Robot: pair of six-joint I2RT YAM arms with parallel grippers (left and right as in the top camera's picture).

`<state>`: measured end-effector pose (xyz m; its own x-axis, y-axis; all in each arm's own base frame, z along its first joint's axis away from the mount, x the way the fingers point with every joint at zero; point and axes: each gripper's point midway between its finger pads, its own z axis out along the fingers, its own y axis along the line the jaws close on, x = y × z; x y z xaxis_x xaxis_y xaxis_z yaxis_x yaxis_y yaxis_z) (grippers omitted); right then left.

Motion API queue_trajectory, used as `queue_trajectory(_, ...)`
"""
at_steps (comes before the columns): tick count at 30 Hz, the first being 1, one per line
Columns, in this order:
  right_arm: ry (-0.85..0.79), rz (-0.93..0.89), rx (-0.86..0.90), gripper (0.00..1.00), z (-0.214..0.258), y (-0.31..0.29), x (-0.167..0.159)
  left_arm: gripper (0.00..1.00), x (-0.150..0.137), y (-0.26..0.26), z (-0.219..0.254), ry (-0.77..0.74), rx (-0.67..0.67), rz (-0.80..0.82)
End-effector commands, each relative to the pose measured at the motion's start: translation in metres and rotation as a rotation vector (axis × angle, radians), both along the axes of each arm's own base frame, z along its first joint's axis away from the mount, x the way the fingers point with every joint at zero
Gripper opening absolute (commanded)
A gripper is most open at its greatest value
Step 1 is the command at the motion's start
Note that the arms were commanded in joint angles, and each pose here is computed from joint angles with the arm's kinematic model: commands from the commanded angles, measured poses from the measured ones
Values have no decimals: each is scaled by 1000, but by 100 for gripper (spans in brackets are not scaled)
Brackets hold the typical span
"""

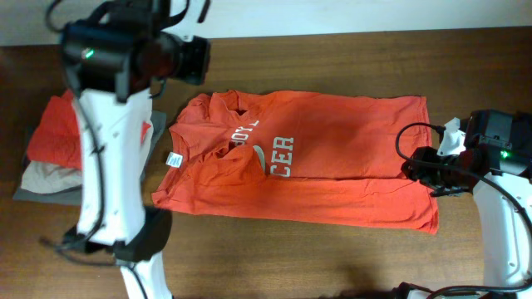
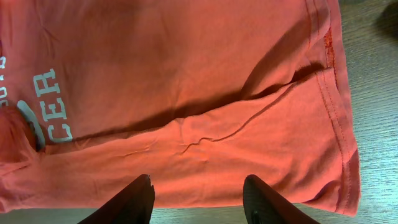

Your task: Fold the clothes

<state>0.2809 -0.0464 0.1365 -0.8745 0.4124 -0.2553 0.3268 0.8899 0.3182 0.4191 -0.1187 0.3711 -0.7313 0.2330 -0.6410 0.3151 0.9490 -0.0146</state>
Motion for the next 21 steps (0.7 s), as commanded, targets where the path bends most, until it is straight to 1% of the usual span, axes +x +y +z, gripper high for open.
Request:
queue_trajectory(1,-20,-1,-20,52,6,-4,2,49,48,-2,-82,146,33,25)
queue_trajectory(3,-22,-1,-20,52,6,-4,2,52,70,-19,-114,155,-2,-47)
queue_trajectory(6,-22,-1,-19,51,6,-4,2,53,96,-34,-171,198,-31,-84)
queue_trajectory(9,-19,-1,-17,51,6,-3,1,52,104,-43,-226,269,-15,-148)
queue_trajectory(12,-18,0,-17,52,6,-3,1,46,110,-44,-261,307,4,-171)
queue_trajectory(14,-18,-1,-17,51,6,-3,1,44,118,-46,-283,314,13,-183)
queue_trajectory(17,-15,-1,-16,51,5,-3,1,42,114,-49,-305,359,16,-190)
queue_trajectory(18,-14,0,-16,51,5,-3,0,39,108,-51,-310,386,17,-195)
queue_trajectory(20,-8,0,-14,51,5,-3,-1,29,88,-53,-318,468,33,-211)
queue_trajectory(21,-6,0,-13,51,5,-2,-2,27,79,-55,-319,497,42,-224)
